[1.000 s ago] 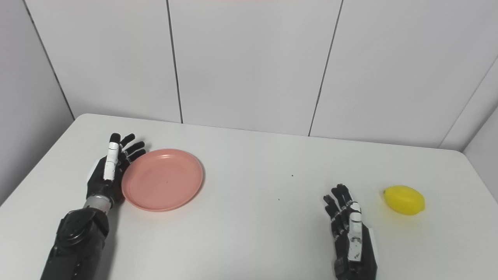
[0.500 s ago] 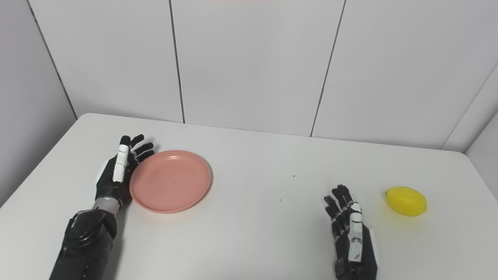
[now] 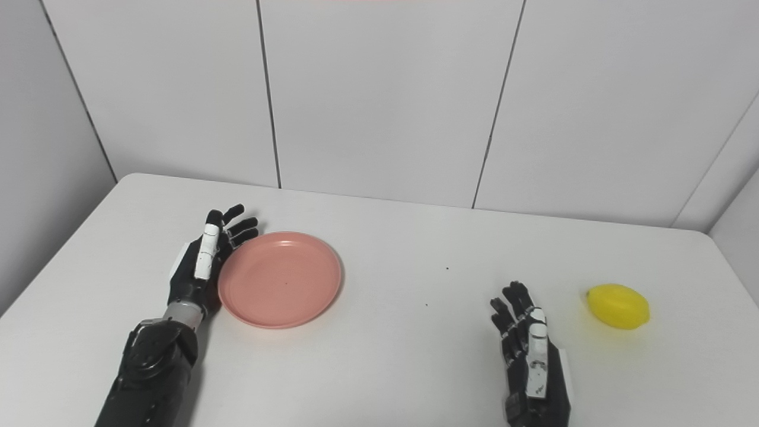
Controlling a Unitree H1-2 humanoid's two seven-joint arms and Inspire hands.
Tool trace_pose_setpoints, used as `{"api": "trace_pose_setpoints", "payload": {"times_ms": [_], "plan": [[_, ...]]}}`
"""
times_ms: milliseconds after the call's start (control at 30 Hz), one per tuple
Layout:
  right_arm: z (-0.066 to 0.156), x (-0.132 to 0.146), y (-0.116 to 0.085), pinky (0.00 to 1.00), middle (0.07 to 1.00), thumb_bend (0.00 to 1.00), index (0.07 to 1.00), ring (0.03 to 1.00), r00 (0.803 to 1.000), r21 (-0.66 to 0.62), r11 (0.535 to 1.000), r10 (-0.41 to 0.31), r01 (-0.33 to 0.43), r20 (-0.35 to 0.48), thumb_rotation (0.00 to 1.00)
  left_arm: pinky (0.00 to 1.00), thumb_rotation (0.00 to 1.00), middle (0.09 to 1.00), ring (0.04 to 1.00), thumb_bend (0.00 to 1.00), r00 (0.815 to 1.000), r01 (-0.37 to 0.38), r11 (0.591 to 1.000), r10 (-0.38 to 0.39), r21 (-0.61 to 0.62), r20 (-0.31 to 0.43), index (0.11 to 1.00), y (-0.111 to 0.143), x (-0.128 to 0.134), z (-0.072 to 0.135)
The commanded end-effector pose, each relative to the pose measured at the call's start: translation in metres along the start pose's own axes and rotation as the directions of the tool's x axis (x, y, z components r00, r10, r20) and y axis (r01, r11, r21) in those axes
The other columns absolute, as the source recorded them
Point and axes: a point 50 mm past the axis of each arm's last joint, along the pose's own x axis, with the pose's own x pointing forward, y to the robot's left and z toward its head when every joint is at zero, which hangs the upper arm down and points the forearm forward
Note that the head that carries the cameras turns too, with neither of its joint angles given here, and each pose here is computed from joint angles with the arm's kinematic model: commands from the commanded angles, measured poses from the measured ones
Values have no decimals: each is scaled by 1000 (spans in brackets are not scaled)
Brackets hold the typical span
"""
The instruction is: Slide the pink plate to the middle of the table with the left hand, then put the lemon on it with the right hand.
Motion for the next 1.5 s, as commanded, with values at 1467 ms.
{"api": "trace_pose_setpoints", "payload": {"times_ms": [1467], "plan": [[-43,-9,44,864,862,732,851,836,997,23,999,-39,41,-69,879,792,838,757,777,906,995,97,995,-98,-15,-16,833,-47,14,-19]]}}
